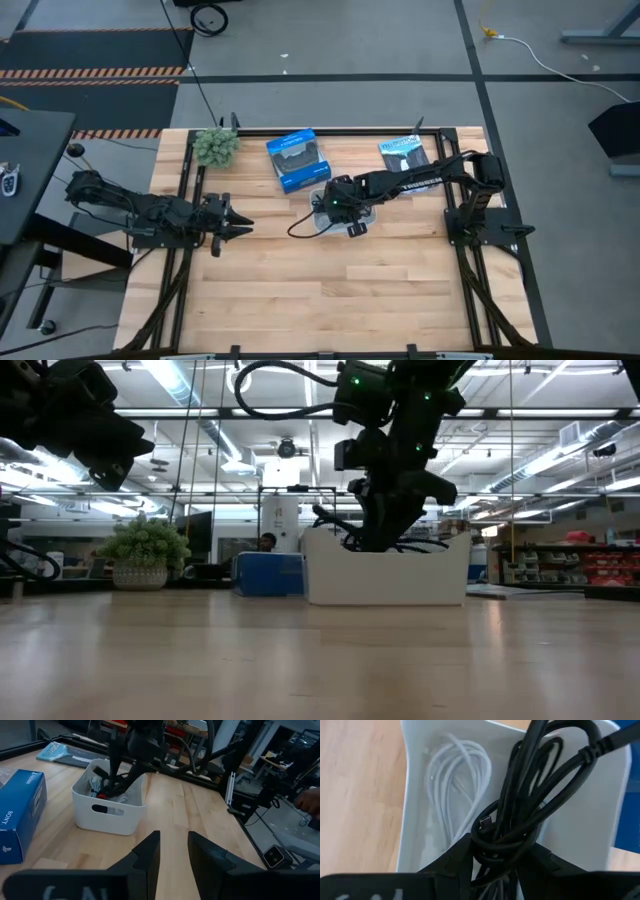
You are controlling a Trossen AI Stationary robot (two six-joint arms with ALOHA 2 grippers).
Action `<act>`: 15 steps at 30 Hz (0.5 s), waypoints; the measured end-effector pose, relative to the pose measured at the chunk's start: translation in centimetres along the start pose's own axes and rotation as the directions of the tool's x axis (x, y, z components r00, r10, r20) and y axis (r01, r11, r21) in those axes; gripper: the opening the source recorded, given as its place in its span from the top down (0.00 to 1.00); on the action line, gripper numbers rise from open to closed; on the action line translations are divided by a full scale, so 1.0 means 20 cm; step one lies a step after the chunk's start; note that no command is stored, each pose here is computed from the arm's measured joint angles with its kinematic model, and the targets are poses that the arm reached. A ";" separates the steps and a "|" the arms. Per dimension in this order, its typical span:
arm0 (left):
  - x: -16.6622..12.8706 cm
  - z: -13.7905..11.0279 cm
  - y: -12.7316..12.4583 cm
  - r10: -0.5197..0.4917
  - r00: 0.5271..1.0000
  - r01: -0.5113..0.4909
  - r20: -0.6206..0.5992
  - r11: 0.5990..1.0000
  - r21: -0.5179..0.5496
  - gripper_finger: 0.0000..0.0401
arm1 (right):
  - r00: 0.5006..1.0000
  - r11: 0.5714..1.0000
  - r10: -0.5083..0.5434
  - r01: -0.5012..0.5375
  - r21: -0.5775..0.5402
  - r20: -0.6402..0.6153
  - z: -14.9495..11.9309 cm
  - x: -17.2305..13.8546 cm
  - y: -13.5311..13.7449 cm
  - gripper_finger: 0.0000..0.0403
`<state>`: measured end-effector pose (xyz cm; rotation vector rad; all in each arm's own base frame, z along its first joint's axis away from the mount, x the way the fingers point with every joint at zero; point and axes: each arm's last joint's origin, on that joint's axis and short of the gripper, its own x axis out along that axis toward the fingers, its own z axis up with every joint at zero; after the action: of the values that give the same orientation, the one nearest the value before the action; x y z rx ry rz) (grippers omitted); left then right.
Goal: Pick and place USB-C Cables
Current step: Put the black charger cable into the white bin
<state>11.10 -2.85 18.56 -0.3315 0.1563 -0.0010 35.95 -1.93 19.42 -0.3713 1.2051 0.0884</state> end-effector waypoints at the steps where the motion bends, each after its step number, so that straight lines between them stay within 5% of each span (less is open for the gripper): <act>1: 0.00 0.00 0.00 0.000 1.000 0.000 0.000 1.000 0.001 0.73 | 1.000 1.000 0.003 -0.003 0.004 0.006 -0.01 0.01 0.00 0.68; 15: 0.00 0.00 0.00 0.000 1.000 0.000 0.000 1.000 0.001 0.73 | 1.000 0.994 0.025 -0.025 0.102 0.004 -0.08 0.08 -0.01 0.68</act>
<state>11.10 -2.85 18.56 -0.3309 0.1565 -0.0010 35.06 -2.80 17.38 -0.2661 1.2071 0.0485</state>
